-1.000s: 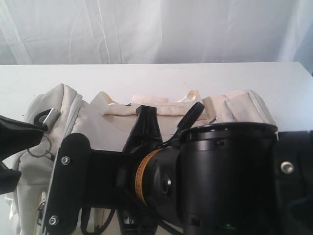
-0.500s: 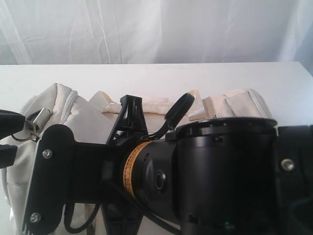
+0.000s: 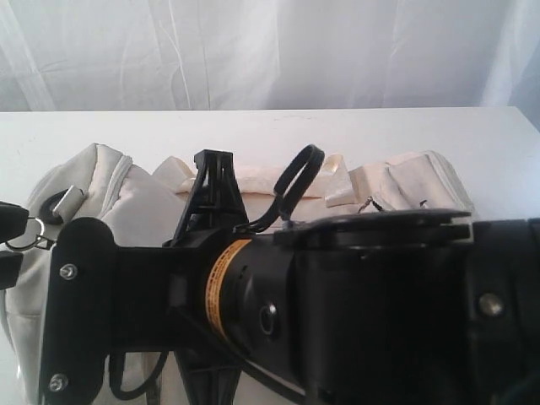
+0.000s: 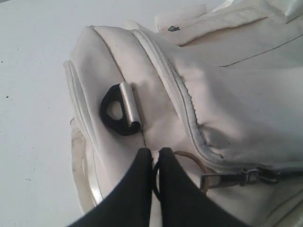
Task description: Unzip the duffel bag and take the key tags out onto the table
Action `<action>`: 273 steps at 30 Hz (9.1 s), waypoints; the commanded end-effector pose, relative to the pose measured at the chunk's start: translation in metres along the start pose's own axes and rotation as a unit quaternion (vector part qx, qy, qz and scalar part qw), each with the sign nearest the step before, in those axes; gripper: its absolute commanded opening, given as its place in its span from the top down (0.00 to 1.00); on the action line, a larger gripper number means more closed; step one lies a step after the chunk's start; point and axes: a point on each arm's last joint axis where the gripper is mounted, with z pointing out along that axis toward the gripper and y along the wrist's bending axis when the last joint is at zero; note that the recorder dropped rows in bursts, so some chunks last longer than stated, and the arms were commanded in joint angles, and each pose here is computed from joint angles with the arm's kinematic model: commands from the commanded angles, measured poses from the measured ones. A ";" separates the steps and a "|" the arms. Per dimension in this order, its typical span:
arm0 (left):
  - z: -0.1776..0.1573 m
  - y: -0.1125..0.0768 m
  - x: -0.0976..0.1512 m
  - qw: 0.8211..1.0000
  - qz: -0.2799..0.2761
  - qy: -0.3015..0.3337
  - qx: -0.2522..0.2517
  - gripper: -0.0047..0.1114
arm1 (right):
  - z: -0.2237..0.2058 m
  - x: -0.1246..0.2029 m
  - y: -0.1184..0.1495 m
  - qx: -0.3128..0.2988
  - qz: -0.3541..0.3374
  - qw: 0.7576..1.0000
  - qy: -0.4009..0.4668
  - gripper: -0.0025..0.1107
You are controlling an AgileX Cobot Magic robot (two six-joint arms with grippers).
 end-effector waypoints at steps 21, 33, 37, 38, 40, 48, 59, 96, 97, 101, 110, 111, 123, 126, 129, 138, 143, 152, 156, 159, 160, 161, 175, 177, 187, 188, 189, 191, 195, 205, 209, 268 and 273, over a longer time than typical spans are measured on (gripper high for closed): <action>-0.051 -0.007 0.009 0.992 0.048 0.024 0.113 0.96 | -0.020 0.014 -0.016 0.037 0.123 0.991 0.049 0.76; -0.053 -0.010 0.009 0.989 0.069 0.021 0.130 0.96 | -0.074 -0.031 -0.041 -0.002 0.242 0.942 -0.233 0.42; -0.054 -0.014 0.009 0.984 0.089 0.018 0.154 0.96 | -0.045 -0.036 -0.029 -0.020 0.232 0.953 -0.196 0.42; -0.054 -0.014 0.009 0.983 0.094 0.017 0.155 0.96 | -0.041 -0.039 -0.027 -0.027 0.231 0.951 -0.205 0.42; -0.054 -0.014 0.009 0.983 0.103 0.014 0.155 0.96 | -0.034 -0.046 -0.023 -0.041 0.243 0.944 -0.221 0.42; -0.054 -0.015 0.002 0.982 0.105 -0.026 0.154 0.96 | -0.016 -0.058 -0.019 -0.055 0.246 0.941 -0.227 0.42; -0.054 -0.014 0.002 0.982 0.108 -0.027 0.151 0.96 | 0.007 -0.060 -0.019 -0.054 0.248 0.948 -0.194 0.60; -0.071 0.002 -0.002 0.978 0.163 -0.109 0.076 0.47 | 0.010 -0.059 -0.019 -0.048 0.238 0.953 -0.183 0.98; -0.074 0.003 0.000 0.978 0.158 -0.110 0.076 0.45 | 0.010 -0.059 -0.019 -0.048 0.238 0.953 -0.183 0.98; -0.076 0.005 0.026 0.989 0.117 0.015 0.093 0.48 | 0.008 -0.060 -0.021 -0.035 0.212 0.958 -0.188 0.98; -0.034 -0.011 0.058 0.988 -0.021 0.032 0.150 0.49 | -0.001 -0.071 -0.047 -0.013 0.231 0.945 -0.232 0.98; -0.029 -0.011 0.060 0.988 -0.040 0.025 0.149 0.49 | -0.001 -0.070 -0.048 -0.012 0.238 0.943 -0.232 0.98; -0.003 -0.016 0.070 0.965 -0.173 -0.070 0.183 0.48 | -0.001 -0.076 -0.055 -0.024 0.256 0.920 -0.294 0.98; -0.002 -0.015 0.067 0.959 -0.187 -0.102 0.188 0.48 | 0.007 -0.072 -0.058 -0.029 0.283 0.913 -0.293 0.98; -0.002 -0.015 0.066 0.958 -0.188 -0.110 0.188 0.48 | 0.017 -0.068 -0.060 -0.030 0.299 0.910 -0.286 0.98; -0.002 -0.015 0.064 0.957 -0.189 -0.116 0.189 0.48 | 0.010 -0.079 -0.068 -0.083 0.377 0.841 -0.378 0.98; -0.002 -0.015 0.065 0.957 -0.188 -0.116 0.188 0.48 | 0.020 -0.077 -0.077 -0.096 0.425 0.815 -0.383 0.98; 0.000 -0.013 0.054 0.949 -0.195 -0.164 0.186 0.48 | 0.026 -0.082 -0.095 -0.147 0.496 0.731 -0.444 0.98; 0.006 -0.014 0.050 0.949 -0.197 -0.166 0.180 0.48 | 0.025 -0.082 -0.095 -0.153 0.498 0.727 -0.447 0.98; 0.017 -0.017 0.051 0.955 -0.197 -0.142 0.172 0.48 | 0.025 -0.083 -0.095 -0.158 0.505 0.722 -0.446 0.98; 0.021 -0.017 0.050 0.955 -0.198 -0.141 0.168 0.48 | 0.024 -0.083 -0.095 -0.159 0.500 0.724 -0.448 0.98; 0.024 -0.017 0.048 0.954 -0.202 -0.145 0.166 0.48 | 0.023 -0.084 -0.094 -0.161 0.490 0.727 -0.453 0.98; 0.031 -0.016 0.038 0.932 -0.272 -0.175 0.167 0.48 | -0.003 -0.083 -0.098 -0.164 0.454 0.754 -0.445 0.98; 0.030 -0.015 0.035 0.923 -0.286 -0.192 0.170 0.48 | -0.006 -0.083 -0.096 -0.181 0.460 0.751 -0.438 0.98; 0.042 -0.015 0.038 0.909 -0.354 -0.152 0.161 0.50 | -0.007 -0.084 -0.090 -0.212 0.449 0.754 -0.430 0.98; 0.043 -0.015 0.039 0.906 -0.365 -0.146 0.159 0.50 | -0.007 -0.084 -0.090 -0.214 0.447 0.753 -0.432 0.98; 0.045 -0.015 0.039 0.903 -0.376 -0.140 0.156 0.50 | -0.008 -0.085 -0.090 -0.216 0.446 0.753 -0.433 0.98; 0.048 -0.016 0.041 0.903 -0.379 -0.131 0.153 0.53 | -0.008 -0.085 -0.090 -0.217 0.445 0.752 -0.435 0.98; 0.051 -0.017 0.042 0.908 -0.370 -0.124 0.150 0.80 | -0.008 -0.085 -0.090 -0.216 0.446 0.753 -0.433 0.98; 0.052 -0.022 0.054 0.956 -0.244 -0.067 0.146 0.96 | 0.003 -0.069 -0.105 -0.169 0.478 0.759 -0.408 0.98; 0.052 -0.024 0.062 0.963 -0.226 -0.026 0.143 0.96 | 0.009 -0.057 -0.118 -0.157 0.509 0.741 -0.408 0.98; 0.023 -0.001 0.073 0.992 0.106 -0.053 0.049 0.96 | 0.116 -0.043 -0.051 -0.037 0.034 0.973 -0.225 0.56; 0.023 -0.001 0.073 0.992 0.106 -0.053 0.049 0.96 | 0.114 -0.041 -0.056 -0.028 0.081 0.973 -0.215 0.70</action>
